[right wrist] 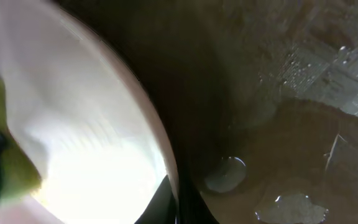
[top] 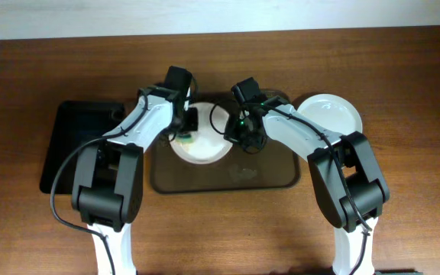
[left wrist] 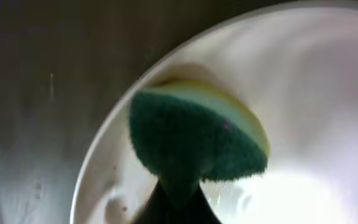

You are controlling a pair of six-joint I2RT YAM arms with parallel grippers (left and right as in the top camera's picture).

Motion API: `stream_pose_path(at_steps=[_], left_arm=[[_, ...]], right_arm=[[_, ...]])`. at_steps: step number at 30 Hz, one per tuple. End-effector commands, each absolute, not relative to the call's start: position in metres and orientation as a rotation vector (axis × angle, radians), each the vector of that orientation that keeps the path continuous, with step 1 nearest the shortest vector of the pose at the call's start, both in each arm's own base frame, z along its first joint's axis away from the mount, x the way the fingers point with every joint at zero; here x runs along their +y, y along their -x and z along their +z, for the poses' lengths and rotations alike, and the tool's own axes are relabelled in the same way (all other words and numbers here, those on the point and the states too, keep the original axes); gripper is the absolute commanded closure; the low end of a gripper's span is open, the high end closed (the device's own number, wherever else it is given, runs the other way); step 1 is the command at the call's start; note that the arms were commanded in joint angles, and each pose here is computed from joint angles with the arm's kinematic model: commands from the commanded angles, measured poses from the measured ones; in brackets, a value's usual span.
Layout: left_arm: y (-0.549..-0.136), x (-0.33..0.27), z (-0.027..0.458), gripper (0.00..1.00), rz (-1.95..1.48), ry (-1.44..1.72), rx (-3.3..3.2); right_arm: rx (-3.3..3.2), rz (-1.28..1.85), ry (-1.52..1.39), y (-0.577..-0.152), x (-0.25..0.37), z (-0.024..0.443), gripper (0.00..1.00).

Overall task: Clean dirty plates on tray and stack at the side
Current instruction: 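Scrub the pink plate with the sponge in the left gripper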

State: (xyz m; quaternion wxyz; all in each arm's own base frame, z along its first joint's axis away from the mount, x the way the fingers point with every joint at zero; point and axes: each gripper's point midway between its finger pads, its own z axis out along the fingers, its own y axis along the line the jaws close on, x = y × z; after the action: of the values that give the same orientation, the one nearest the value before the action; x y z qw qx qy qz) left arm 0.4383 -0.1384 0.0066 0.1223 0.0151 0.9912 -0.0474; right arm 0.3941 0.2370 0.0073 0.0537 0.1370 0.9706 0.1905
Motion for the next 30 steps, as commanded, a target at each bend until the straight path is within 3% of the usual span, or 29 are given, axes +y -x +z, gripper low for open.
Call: stream_pose_path(at_steps=[1, 7, 11, 16, 19, 22, 25, 30], left_arm=[[-0.433, -0.133, -0.03, 1.0, 0.026, -0.104, 2.891], [-0.387, -0.133, -0.036, 0.99, 0.123, -0.185, 3.053], [-0.349, -0.143, -0.036, 1.0, -0.03, -0.521, 3.183], [-0.395, -0.16, -0.035, 1.0, -0.084, -0.529, 2.982], [-0.439, -0.154, -0.026, 1.0, 0.03, -0.319, 2.825], [-0.458, -0.139, -0.019, 0.99, 0.152, -0.197, 2.747], [-0.448, -0.105, -0.016, 0.99, 0.398, -0.061, 2.751], [-0.409, -0.076, -0.018, 0.99, 0.631, -0.121, 2.874]], right_arm=[[2.97, 0.566, -0.447, -0.392, 0.238, -0.004, 0.96], [2.97, 0.566, -0.441, -0.392, 0.238, -0.004, 0.96], [2.969, 0.574, -0.44, -0.392, 0.239, -0.004, 0.96], [2.971, 0.577, -0.439, -0.391, 0.239, -0.004, 0.96], [2.971, 0.577, -0.439, -0.391, 0.239, -0.004, 0.96], [2.971, 0.577, -0.433, -0.391, 0.239, -0.004, 0.96], [2.97, 0.576, -0.433, -0.392, 0.239, -0.004, 0.96], [2.97, 0.577, -0.433, -0.392, 0.239, -0.004, 0.96]])
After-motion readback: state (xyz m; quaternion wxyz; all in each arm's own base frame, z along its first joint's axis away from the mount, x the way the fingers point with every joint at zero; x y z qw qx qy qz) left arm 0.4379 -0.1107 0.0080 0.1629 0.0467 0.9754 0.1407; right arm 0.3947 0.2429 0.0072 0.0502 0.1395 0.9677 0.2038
